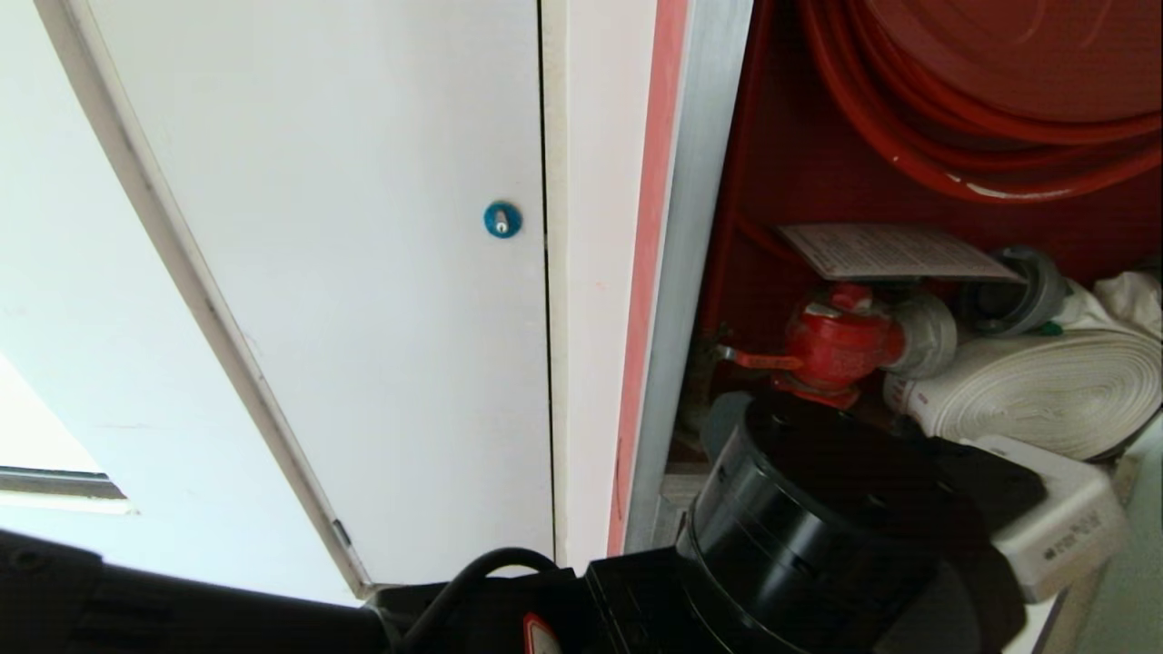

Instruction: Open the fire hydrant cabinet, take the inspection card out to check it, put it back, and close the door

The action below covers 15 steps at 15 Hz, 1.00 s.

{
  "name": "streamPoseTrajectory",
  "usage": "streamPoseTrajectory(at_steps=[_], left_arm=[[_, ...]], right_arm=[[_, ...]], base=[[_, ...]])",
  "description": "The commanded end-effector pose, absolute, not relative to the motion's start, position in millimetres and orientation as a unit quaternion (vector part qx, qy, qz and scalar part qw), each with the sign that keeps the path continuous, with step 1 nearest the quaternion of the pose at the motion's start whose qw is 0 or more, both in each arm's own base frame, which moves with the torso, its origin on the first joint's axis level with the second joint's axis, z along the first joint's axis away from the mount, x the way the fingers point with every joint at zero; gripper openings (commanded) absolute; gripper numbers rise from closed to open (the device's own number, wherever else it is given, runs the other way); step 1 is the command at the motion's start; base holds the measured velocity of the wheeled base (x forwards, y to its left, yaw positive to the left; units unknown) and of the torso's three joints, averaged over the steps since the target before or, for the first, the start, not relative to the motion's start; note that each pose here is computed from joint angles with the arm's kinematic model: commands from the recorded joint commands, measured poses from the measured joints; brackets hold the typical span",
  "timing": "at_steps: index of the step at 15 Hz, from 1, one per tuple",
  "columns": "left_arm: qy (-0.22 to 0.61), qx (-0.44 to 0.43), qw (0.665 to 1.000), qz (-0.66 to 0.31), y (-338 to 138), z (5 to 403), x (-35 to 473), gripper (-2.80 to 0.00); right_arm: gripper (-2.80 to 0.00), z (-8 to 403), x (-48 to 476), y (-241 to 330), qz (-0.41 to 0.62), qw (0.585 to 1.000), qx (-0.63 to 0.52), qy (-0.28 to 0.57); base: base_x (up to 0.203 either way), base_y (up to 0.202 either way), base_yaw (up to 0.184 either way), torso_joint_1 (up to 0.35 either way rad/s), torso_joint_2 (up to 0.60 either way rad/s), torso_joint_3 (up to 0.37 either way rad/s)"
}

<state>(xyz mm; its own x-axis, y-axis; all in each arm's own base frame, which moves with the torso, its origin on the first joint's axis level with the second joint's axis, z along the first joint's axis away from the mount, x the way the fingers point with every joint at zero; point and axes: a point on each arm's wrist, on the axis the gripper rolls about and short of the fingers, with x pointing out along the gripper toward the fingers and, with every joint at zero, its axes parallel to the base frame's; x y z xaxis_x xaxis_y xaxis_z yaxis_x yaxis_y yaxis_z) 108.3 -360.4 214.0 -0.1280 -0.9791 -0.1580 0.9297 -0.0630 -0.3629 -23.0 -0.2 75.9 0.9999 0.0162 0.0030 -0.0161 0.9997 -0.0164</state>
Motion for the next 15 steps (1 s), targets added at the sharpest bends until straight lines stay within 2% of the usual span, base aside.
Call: streamPoseTrajectory(at_steps=[1, 7, 11, 15], left_arm=[[0.193, -0.068, 0.672, -0.711, -353.7, 211.7, 122.9, -2.80], [0.226, -0.066, 0.738, -0.633, -294.9, 190.5, 174.2, -2.80], [0.245, -0.061, 0.796, -0.550, -219.6, 173.4, 200.5, -2.80], [0.221, -0.067, 0.850, -0.473, -139.1, 177.9, 186.2, -2.80]], right_arm=[[-2.80, 75.9, -22.9, -0.2, 0.008, 1.000, -0.008, -0.001], [-2.80, 75.9, -22.9, -0.2, 0.009, 1.000, -0.010, -0.001], [-2.80, 75.9, -22.9, -0.2, 0.008, 1.000, -0.008, -0.001], [-2.80, 75.9, -22.9, -0.2, 0.008, 1.000, -0.008, -0.001]], base=[[0.000, 0.000, 0.000, 0.000, 0.00, 0.000], [0.000, 0.000, 0.000, 0.000, 0.00, 0.000], [0.000, 0.000, 0.000, 0.000, 0.00, 0.000], [0.000, 0.000, 0.000, 0.000, 0.00, 0.000]])
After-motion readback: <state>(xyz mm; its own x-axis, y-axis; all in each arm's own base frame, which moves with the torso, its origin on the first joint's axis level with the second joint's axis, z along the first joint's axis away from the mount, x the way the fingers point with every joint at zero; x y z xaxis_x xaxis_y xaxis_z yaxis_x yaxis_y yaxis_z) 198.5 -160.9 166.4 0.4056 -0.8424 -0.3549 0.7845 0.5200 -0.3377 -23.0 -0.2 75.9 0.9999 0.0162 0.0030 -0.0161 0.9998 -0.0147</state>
